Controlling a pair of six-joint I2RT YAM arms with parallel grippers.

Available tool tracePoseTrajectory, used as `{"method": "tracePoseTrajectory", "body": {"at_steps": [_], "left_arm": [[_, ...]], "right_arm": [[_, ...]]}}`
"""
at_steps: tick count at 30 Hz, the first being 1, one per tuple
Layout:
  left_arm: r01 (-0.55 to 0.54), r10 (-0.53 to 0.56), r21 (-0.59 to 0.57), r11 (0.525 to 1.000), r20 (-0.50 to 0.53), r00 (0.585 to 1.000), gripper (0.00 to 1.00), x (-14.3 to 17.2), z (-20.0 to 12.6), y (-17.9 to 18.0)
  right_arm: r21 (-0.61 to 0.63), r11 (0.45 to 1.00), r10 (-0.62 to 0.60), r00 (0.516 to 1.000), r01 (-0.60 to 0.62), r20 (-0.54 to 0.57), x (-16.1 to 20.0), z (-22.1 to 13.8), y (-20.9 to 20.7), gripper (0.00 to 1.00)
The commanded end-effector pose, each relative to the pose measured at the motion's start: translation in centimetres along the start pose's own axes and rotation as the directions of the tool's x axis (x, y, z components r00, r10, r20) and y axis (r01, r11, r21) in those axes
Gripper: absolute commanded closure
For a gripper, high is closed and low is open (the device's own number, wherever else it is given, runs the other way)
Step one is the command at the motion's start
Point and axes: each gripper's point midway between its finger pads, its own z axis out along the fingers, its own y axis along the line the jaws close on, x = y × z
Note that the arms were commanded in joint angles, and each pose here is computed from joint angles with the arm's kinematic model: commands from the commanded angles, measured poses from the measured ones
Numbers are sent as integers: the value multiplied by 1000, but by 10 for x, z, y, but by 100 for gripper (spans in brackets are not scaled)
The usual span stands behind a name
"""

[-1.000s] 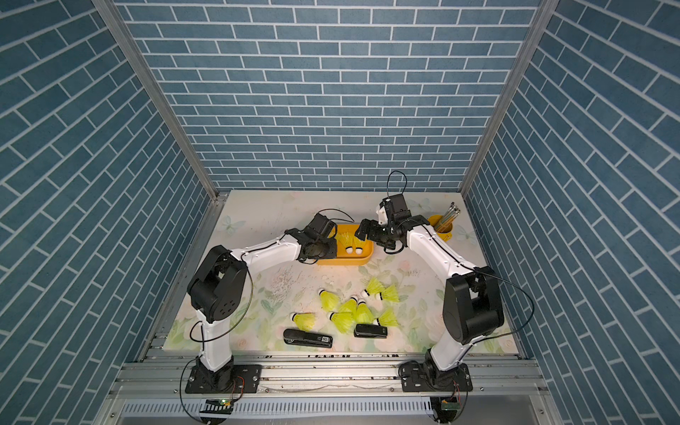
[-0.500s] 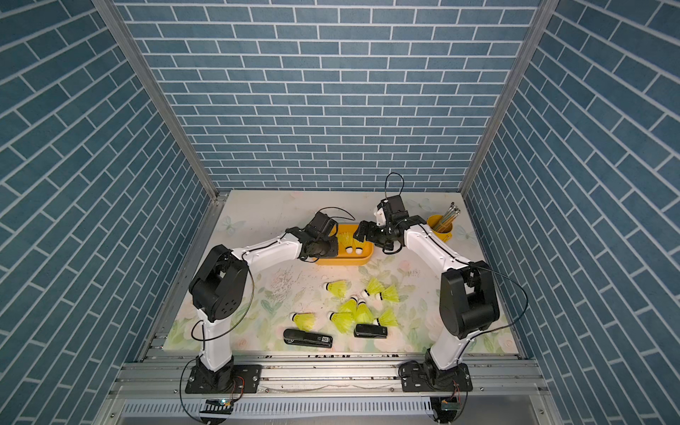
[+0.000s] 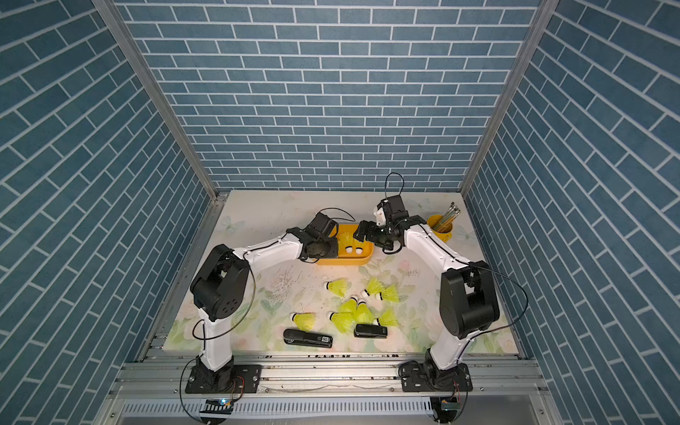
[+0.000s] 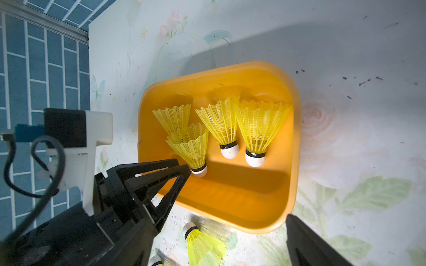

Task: Put the shuttlecocks into the storage box
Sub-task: Place the shuttlecock in the storage box, then pick up the shuttlecock at the center of the board.

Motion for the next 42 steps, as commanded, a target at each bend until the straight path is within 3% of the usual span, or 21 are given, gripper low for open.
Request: {"method": "tracePoseTrajectory", "body": {"at_steps": [1,5,12,18,24,28,32,36,42], "left_arm": [[-1,1,-19,1000,-4,1000,59,0,3,3],[-1,1,-20,1000,5,1000,54,-3,-2,3],[-14,15,-13,1000,73,997,27,-17,-31,0],[-90,80,48,995,173,982,16,-29,-76,-8],[-326,296,166,931,181,938,14,-1,-105,-19],[-413,378,245,877,177,909,14,27,-123,-19],[-448,406,340,827,190,894,14,51,-139,-23],[-468,423,411,783,201,884,14,71,-147,-28],[-526,500,456,718,189,845,16,103,-142,-35]], "right_arm": [[-7,1000,-23,1000,23,4,-2,1,0,8],[5,1000,-27,1000,27,14,-3,-1,-1,8],[56,998,-40,998,37,57,1,-19,-1,9],[145,989,1,996,-14,90,45,-34,-3,14],[164,977,123,988,-138,98,117,-33,4,18],[163,945,261,954,-284,147,143,-42,-8,21],[119,906,377,901,-407,215,148,-53,-16,28],[129,887,410,886,-443,217,150,-49,-19,31],[168,791,554,805,-588,212,178,-38,-45,35]]}}
